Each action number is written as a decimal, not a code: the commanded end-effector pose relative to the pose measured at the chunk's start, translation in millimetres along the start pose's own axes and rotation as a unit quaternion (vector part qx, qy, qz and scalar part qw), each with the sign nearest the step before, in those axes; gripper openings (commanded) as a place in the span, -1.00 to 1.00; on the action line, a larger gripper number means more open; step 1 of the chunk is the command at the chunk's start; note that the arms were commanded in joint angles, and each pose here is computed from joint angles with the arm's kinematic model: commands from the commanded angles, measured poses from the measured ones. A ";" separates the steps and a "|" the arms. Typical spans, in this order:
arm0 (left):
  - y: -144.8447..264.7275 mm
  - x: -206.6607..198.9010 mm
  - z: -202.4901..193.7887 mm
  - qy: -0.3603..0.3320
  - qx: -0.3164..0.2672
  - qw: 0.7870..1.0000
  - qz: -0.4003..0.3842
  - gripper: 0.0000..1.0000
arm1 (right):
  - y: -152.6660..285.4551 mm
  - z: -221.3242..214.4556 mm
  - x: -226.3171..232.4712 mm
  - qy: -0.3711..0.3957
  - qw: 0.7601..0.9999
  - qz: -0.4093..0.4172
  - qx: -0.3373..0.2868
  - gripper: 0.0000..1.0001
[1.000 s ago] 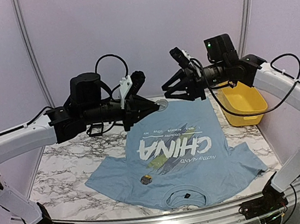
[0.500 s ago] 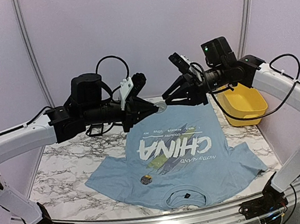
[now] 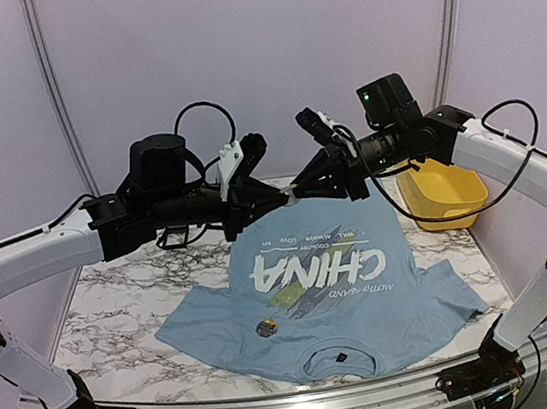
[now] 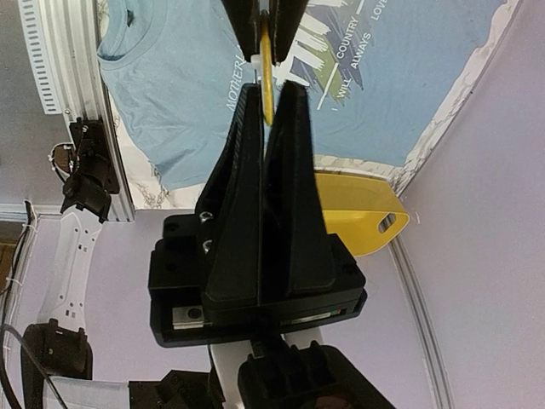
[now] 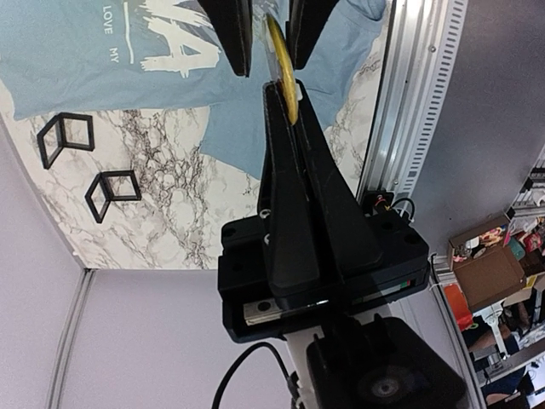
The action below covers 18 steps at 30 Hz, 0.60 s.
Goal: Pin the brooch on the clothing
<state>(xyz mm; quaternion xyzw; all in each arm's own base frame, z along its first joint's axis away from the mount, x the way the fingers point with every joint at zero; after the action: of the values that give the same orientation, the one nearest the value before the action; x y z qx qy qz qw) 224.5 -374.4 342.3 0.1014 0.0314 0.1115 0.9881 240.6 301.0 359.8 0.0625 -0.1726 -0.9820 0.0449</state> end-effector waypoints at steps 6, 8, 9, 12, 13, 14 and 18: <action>6.2 -6.1 16.8 -0.015 -0.025 1.000 -0.009 -0.98 | 0.2 5.4 -3.1 0.007 1.000 -0.015 -0.002 -1.00; 11.1 -4.2 18.9 -0.018 -0.044 0.999 0.007 -0.50 | 3.1 12.1 -1.8 0.016 0.999 -0.023 -0.020 -1.00; 15.0 -4.3 19.7 -0.020 -0.056 0.998 0.013 -0.30 | 4.9 15.5 -0.3 0.021 0.999 -0.027 -0.032 -1.00; 21.7 -6.3 23.9 -0.026 -0.070 0.997 0.017 -0.10 | 14.0 36.7 9.0 0.045 0.993 -0.030 -0.110 -1.00; 21.9 -7.2 24.9 -0.023 -0.072 0.997 0.013 -0.10 | 17.1 44.0 13.9 0.052 0.988 -0.026 -0.140 -1.00; 22.0 -8.6 26.3 -0.021 -0.074 0.997 0.007 -0.10 | 19.0 49.8 19.2 0.050 0.984 -0.022 -0.167 -1.00; 25.5 -15.1 36.5 -0.015 -0.090 0.996 -0.015 -0.26 | 22.7 60.0 30.7 0.093 0.972 -0.040 -0.213 -1.00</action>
<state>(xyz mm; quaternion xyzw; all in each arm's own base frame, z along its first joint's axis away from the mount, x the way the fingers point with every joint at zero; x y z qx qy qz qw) 218.0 -364.8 353.7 0.0631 0.0199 0.1183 0.9908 222.5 297.9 366.4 0.0746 -0.0635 -0.9948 0.0277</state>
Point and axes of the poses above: each gripper's point midway between its finger pads, its own y axis back along the fingers, its own x axis along the line the jaws close on, z = x × y, the point moved 5 cm from there along y, back along the fingers, and after that the axes turned 10 degrees about y, right-handed, at the moved point
